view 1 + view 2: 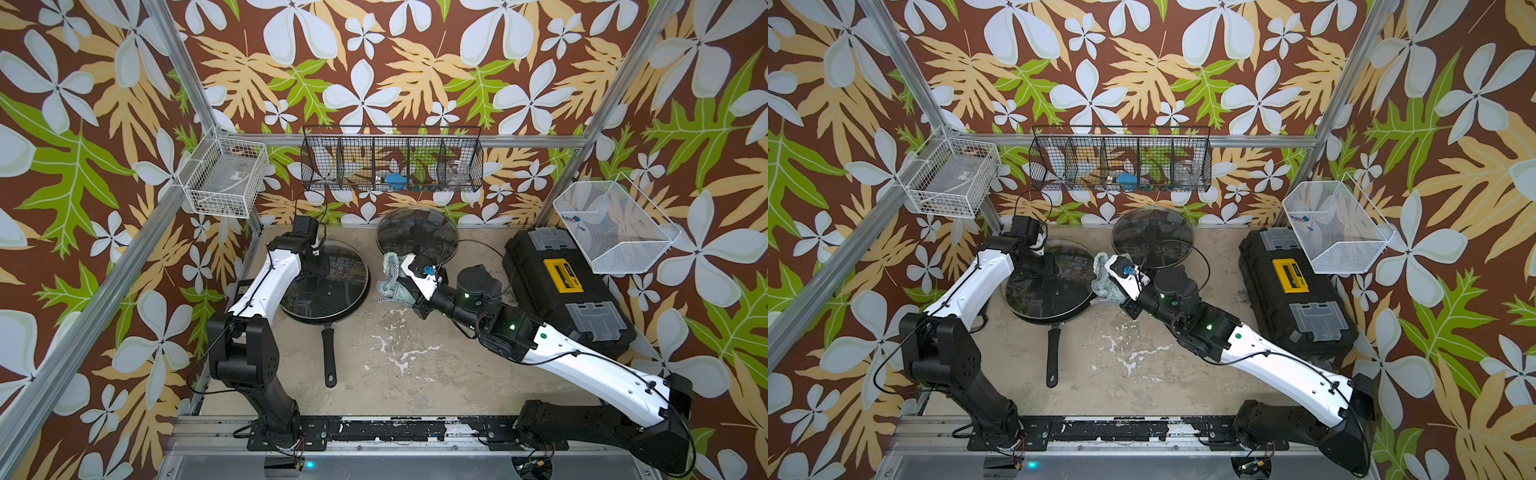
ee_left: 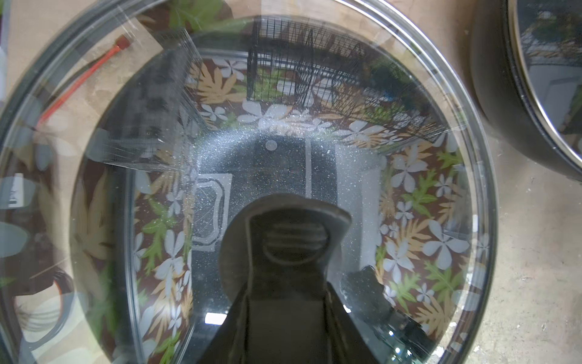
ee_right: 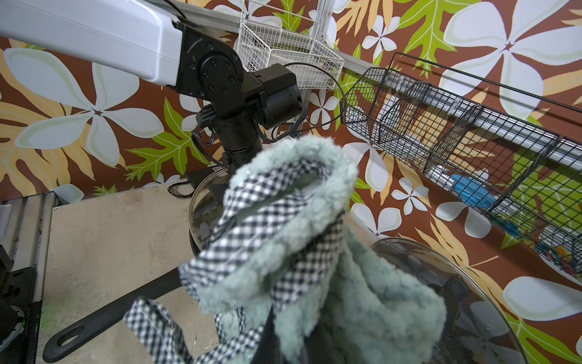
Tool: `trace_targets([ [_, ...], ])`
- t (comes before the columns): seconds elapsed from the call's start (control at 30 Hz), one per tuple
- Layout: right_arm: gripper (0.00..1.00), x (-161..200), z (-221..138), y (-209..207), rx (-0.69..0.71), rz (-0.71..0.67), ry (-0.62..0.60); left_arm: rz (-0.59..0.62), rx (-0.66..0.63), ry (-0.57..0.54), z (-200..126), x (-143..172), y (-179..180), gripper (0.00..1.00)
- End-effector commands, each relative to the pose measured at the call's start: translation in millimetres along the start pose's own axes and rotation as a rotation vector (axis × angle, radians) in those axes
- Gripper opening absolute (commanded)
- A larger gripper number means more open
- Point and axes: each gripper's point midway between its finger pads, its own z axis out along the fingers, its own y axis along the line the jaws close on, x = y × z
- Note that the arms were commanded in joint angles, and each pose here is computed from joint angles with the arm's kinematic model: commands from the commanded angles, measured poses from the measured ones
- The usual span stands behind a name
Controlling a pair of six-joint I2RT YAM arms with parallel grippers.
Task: Wipe the pot lid with a cloth
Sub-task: Place the pot lid on the cooking pot.
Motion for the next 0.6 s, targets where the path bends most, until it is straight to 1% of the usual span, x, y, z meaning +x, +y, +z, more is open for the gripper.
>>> trace_targets([
  [0.0,0.00,-9.1,-1.6,-4.3,0.019,-0.004,-0.027,0.021,0.027,-0.081,-3.2,-17.7,-4.9,0.00],
  [0.57,0.00,-12.9,-8.0,-8.0,0.036,-0.008,-0.036,0.012,0.013,-0.052,17.3,-12.4,-0.1,0.00],
])
